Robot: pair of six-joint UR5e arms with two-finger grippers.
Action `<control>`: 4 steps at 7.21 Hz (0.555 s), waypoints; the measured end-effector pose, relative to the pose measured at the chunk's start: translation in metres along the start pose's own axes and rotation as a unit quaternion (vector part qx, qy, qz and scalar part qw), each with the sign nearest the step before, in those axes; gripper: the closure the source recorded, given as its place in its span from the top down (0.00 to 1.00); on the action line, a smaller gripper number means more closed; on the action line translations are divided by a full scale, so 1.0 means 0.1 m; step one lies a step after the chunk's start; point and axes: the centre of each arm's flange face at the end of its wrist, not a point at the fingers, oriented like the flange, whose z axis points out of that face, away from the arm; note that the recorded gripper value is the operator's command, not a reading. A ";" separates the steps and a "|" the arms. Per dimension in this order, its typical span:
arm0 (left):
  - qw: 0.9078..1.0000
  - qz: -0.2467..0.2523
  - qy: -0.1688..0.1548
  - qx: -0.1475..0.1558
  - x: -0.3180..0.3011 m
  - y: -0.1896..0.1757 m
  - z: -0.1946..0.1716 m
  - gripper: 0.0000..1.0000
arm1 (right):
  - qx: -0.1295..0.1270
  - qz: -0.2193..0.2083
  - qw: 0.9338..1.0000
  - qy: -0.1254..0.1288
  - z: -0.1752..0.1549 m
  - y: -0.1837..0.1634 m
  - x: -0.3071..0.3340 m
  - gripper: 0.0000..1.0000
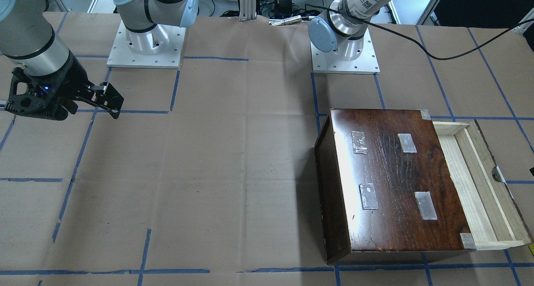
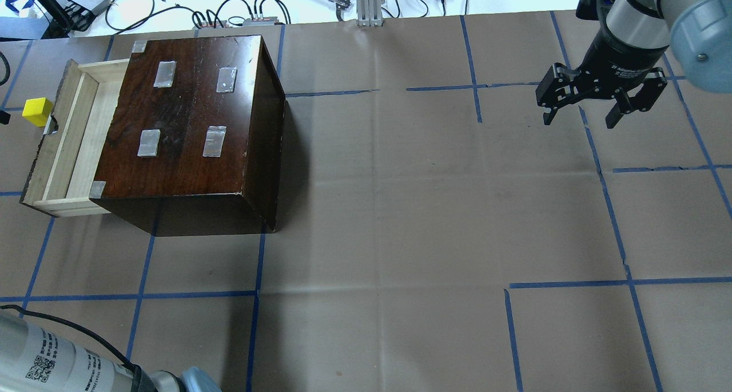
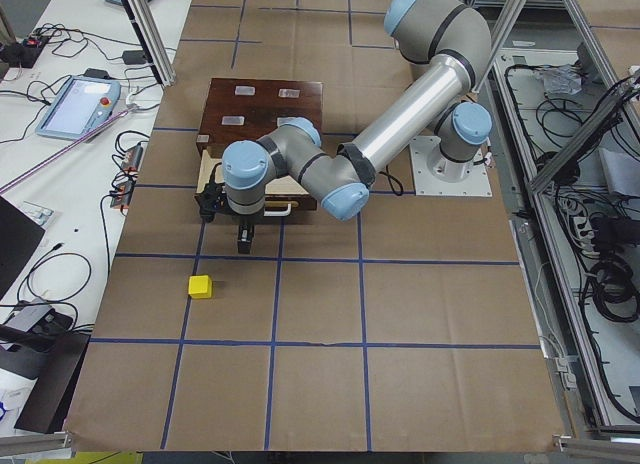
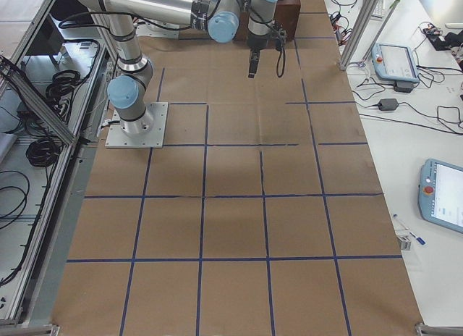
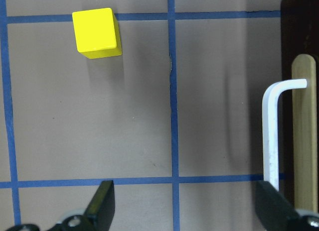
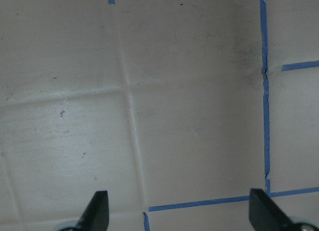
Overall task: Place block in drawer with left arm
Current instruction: 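Release the handle and move the left gripper over the yellow cube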
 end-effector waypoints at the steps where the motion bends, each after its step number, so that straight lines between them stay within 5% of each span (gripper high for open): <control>1: 1.000 0.003 0.000 -0.001 -0.13 -0.16 0.04 0.98 | 0.000 0.000 1.000 0.000 0.00 0.00 0.00 1.00; 4: 1.000 0.010 0.011 -0.013 -0.42 -0.53 0.25 0.99 | -0.001 0.000 1.000 0.000 0.01 0.00 0.00 1.00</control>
